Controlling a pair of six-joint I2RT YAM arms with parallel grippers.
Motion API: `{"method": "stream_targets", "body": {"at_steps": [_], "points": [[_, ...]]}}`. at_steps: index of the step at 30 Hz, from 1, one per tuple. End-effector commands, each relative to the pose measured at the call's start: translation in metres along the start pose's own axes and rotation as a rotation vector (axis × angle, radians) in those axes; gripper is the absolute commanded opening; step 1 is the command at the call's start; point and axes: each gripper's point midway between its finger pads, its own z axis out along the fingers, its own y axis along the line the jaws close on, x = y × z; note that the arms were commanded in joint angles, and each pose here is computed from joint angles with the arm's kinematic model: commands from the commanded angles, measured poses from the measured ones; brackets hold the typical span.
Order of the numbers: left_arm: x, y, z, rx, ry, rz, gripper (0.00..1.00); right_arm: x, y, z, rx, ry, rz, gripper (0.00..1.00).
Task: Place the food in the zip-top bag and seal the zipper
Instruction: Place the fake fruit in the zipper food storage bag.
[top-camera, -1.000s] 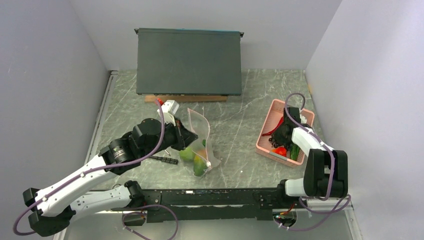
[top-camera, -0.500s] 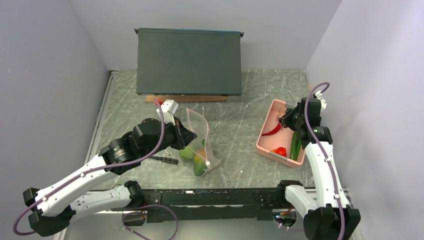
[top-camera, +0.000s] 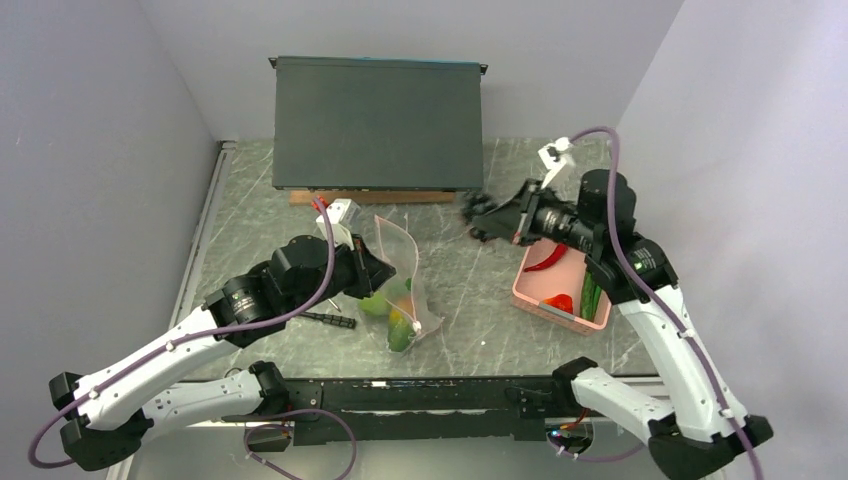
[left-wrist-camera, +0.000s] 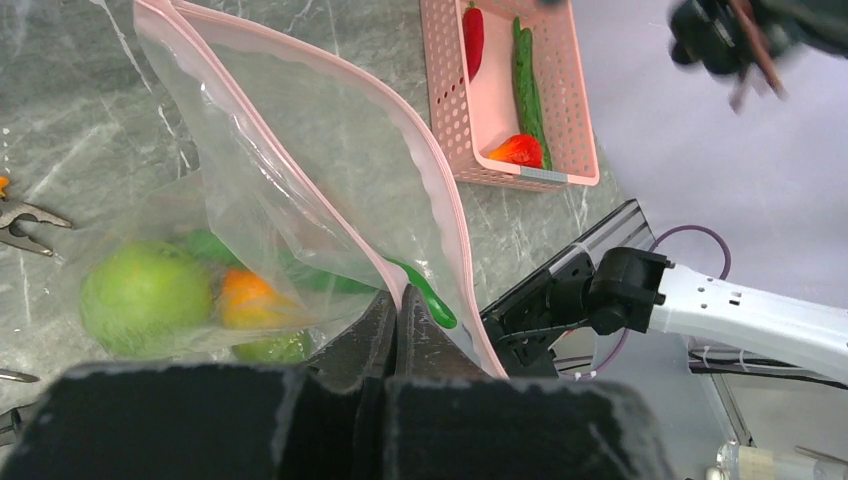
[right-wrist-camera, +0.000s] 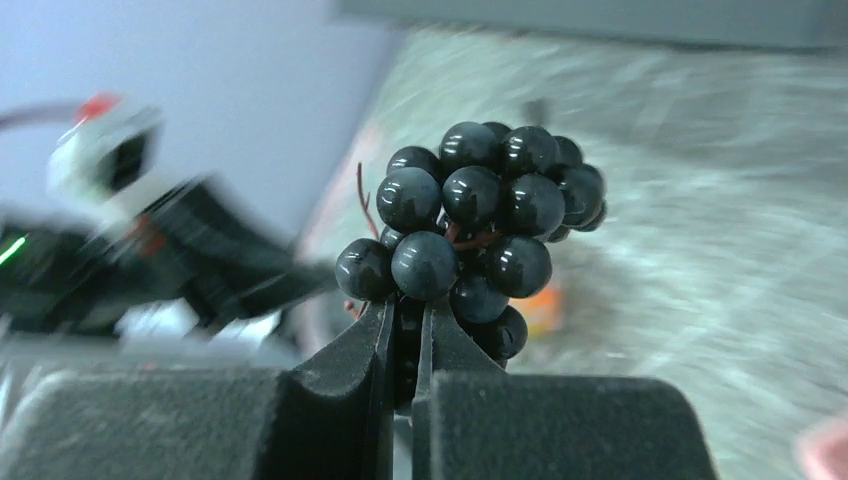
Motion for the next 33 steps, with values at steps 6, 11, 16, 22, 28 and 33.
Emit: {"method": "stream_targets", "body": {"at_steps": [6, 11, 16, 22, 28, 33], "points": [[-0.022, -0.011, -0.006, 0.028, -0.077, -0.032, 0.0, 0.045, 0.16, -0.025, -0.557, 0.207, -0.071, 0.0], [-0.022, -0.013, -0.007, 0.037, -0.074, -0.042, 0.0, 0.064, 0.168, -0.006, -0.521, 0.237, -0.035, 0.0], [-0.022, -0.013, -0.009, 0.034, -0.074, -0.044, 0.0, 0.087, 0.155, 0.028, -0.348, 0.274, -0.015, 0.0], [-0.022, -0.014, -0.011, 0.049, -0.083, -0.056, 0.0, 0.099, 0.114, 0.051, -0.112, 0.257, 0.079, 0.0], [-0.024, -0.019, -0.01, 0.07, -0.084, -0.06, 0.0, 0.11, 0.109, 0.064, -0.053, 0.277, 0.155, 0.04], [-0.028, -0.029, -0.011, 0.121, -0.099, -0.074, 0.0, 0.121, 0.113, 0.074, -0.034, 0.301, 0.143, 0.22]]}}
